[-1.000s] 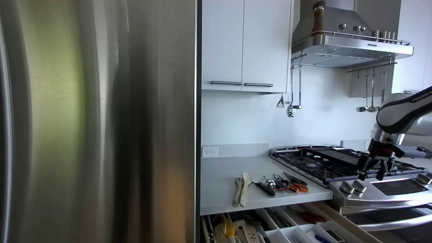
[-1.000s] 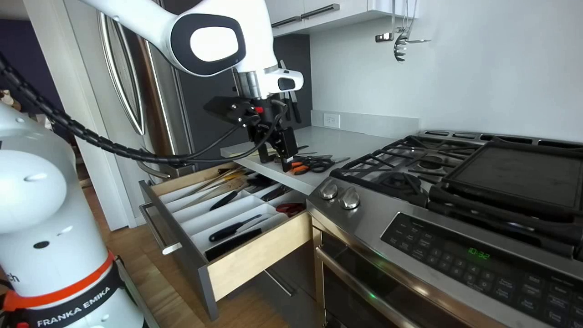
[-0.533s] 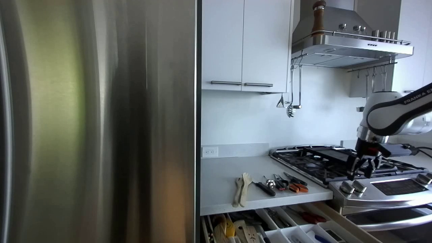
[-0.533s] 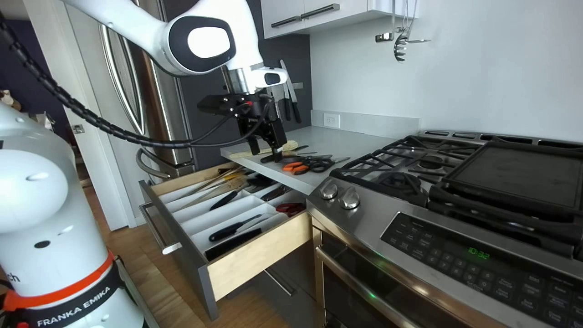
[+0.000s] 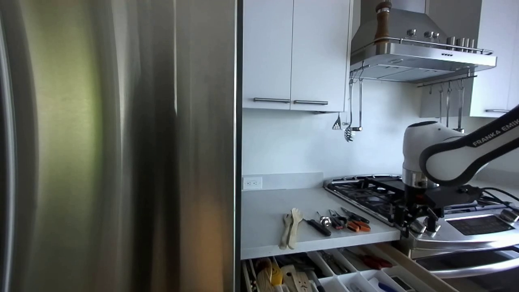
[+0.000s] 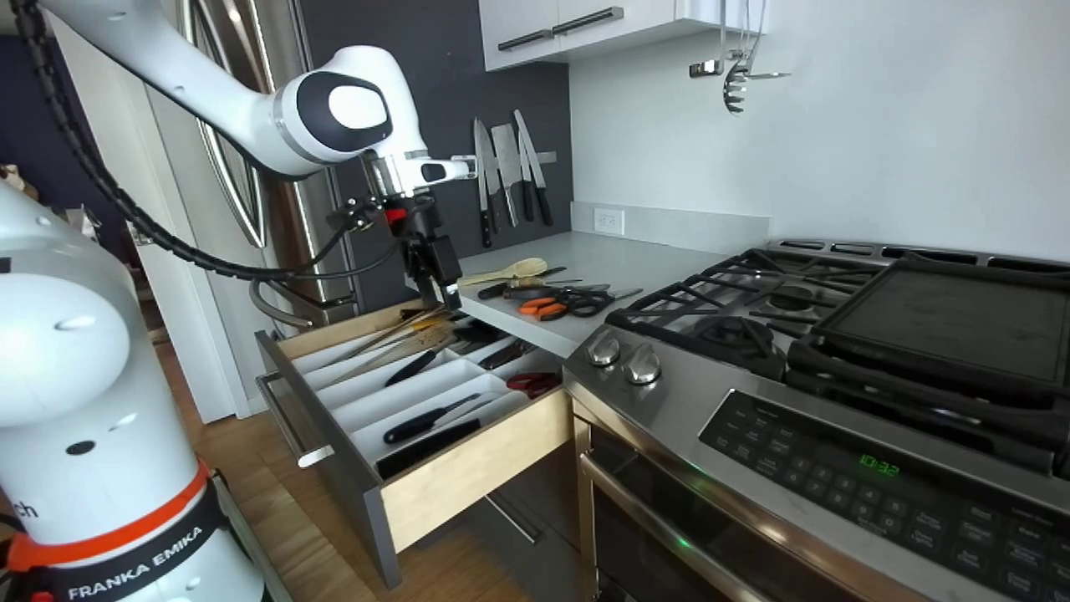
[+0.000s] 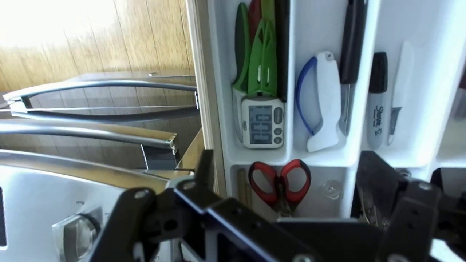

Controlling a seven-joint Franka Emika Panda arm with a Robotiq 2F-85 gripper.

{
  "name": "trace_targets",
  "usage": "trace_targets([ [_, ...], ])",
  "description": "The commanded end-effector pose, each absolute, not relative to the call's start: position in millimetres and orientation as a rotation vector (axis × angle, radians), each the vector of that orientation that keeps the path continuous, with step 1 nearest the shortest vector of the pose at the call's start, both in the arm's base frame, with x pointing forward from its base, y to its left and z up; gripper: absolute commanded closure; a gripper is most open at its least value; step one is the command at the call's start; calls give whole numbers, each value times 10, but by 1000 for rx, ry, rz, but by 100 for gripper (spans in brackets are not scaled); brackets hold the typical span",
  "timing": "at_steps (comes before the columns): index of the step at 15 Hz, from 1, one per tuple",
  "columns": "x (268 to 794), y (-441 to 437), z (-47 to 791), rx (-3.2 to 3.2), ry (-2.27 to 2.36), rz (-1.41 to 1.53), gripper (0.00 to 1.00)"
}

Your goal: Remove the white object from the open drawer

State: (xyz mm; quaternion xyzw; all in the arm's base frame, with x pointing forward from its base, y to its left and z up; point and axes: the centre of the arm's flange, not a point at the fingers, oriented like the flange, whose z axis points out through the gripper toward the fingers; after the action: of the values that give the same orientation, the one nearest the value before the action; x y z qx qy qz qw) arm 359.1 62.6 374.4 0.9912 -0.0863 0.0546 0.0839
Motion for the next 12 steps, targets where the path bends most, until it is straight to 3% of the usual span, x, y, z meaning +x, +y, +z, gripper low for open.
trace_targets([
  [1, 3471, 825, 3410, 2985, -266, 119, 0],
  [12, 3693, 945, 3307, 2995, -180, 72, 0],
])
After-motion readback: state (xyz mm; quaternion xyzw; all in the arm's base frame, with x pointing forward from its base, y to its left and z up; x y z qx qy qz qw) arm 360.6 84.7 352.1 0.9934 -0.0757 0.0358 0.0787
